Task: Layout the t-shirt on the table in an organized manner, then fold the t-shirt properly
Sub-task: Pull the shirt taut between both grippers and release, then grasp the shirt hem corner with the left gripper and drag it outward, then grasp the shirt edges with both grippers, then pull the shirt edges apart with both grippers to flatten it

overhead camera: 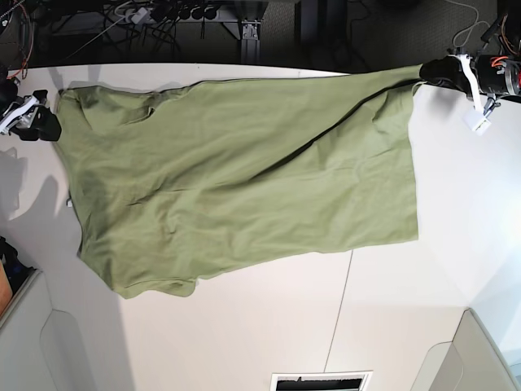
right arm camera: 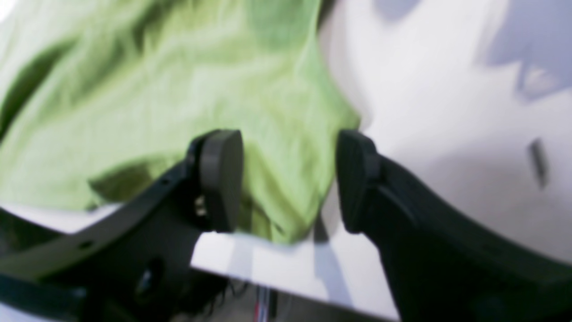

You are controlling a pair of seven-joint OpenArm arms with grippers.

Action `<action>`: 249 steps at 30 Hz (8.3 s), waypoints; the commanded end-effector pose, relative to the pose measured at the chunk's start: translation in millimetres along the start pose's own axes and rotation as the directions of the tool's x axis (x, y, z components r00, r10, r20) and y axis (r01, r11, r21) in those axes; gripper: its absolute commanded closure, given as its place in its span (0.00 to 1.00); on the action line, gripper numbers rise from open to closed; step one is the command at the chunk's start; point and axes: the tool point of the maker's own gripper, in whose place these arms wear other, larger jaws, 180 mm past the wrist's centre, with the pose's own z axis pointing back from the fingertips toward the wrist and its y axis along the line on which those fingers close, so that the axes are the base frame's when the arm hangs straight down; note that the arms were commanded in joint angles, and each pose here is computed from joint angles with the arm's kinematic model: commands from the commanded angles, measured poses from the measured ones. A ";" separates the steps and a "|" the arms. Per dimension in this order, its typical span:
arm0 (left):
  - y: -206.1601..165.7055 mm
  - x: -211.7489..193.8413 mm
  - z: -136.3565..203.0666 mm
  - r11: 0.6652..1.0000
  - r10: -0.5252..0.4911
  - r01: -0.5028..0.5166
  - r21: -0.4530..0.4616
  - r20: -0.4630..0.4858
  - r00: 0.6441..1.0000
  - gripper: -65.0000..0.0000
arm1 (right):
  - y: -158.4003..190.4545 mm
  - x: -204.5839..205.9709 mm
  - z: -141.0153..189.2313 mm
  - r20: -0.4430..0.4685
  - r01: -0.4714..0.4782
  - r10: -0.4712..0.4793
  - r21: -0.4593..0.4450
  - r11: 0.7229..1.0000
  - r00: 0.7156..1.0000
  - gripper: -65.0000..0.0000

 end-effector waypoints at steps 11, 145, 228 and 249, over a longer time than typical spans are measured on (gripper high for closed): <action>-10.0 14.1 9.2 0.998 0.012 -0.010 -0.055 0.053 0.999 0.53 | 42.3 77.1 -49.4 0.175 -0.098 0.083 0.083 0.992 0.981 1.00; -15.1 187.4 -64.4 0.869 -0.489 0.465 0.169 0.154 0.858 0.77 | 37.4 -33.6 -44.8 -0.205 -0.185 0.204 0.105 0.977 0.957 1.00; 17.0 57.1 -37.9 0.994 0.111 -0.110 -0.018 0.287 0.952 1.00 | 8.5 -79.9 -25.0 -0.116 0.227 -0.222 0.033 0.973 0.968 1.00; 18.8 148.8 1.2 0.980 -0.175 0.097 0.175 0.513 0.840 1.00 | -6.9 32.7 -24.3 0.136 0.055 -0.054 -0.005 0.998 0.989 1.00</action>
